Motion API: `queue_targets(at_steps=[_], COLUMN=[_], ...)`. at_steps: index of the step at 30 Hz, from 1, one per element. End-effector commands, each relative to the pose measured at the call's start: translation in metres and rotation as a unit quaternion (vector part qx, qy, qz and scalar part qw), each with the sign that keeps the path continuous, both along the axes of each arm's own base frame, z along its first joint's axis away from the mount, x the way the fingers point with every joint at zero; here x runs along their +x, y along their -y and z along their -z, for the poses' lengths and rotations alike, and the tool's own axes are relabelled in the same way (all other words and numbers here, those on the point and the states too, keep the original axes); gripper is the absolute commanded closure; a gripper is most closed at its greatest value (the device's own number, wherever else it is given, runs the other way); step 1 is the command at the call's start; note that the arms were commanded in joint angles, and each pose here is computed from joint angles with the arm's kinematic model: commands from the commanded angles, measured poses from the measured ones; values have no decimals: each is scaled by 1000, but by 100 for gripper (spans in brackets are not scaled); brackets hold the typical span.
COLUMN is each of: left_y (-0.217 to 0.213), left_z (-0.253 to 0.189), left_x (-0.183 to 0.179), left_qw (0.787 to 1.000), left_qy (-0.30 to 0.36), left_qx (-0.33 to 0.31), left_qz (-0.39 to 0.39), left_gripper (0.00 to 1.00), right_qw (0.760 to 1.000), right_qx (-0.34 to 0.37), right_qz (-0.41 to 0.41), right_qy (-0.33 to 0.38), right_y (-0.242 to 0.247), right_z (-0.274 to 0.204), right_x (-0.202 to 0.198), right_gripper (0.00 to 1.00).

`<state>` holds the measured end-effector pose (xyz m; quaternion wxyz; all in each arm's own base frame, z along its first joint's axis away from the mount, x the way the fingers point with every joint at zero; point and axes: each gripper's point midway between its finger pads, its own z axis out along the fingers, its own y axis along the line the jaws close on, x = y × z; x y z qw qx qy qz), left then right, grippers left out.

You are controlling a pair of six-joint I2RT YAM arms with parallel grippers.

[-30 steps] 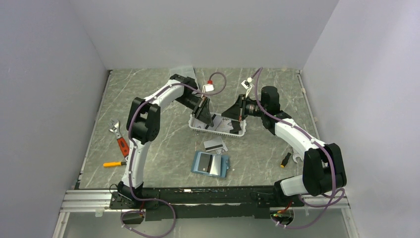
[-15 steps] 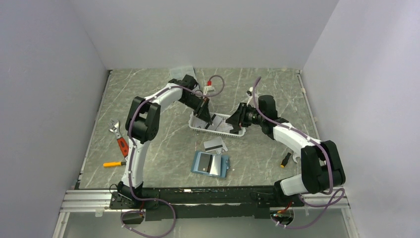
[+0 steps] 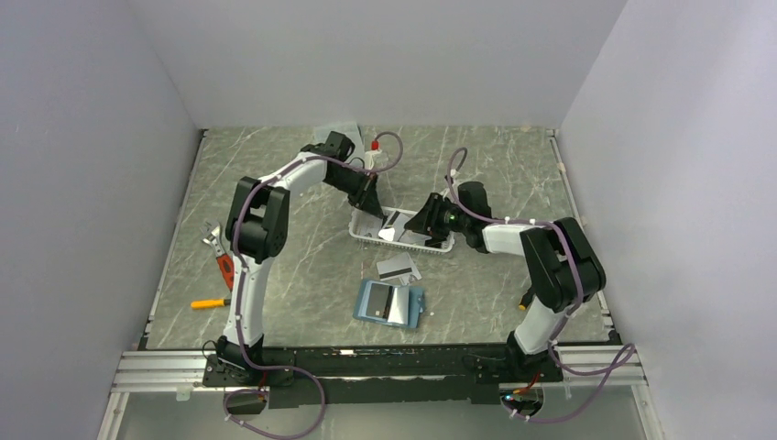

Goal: Put the credit cards into the card holder
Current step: Pick up the credit card from the storage box.

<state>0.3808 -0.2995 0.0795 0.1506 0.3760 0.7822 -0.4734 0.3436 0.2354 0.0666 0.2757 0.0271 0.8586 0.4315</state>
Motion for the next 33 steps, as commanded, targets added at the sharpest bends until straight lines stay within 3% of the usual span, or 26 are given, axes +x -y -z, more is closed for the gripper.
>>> queue_targets(at_steps=[1,10,18,23,30,33], left_y=[5,7,13,14,17,14], left_z=[10,26,23,26,19,0], left_x=[2,1,-5,-10,-16,-19], left_qw=[1000,1000,1000,999,999,999], left_qy=[-3,-18,-28,-30,-35,-34], left_qx=[-4,2,-9,-5,-10,-22], left_qz=[1,-1,9,14,22,30], left_gripper=[100,100,98,96,96,78], right_qw=[999,999,997,996,994,993], right_qx=[26,18,53,72,86,96], right_qz=[26,47,49,46,48,37], right_qy=[34,22,23,23,45,64], right_y=[-7,-8,-23,-31,-31,-30], right_z=[-9,7,7,5,-16,-35], right_x=[20,27,29,29,28,23], right_gripper=[60,60,63,74,98,100])
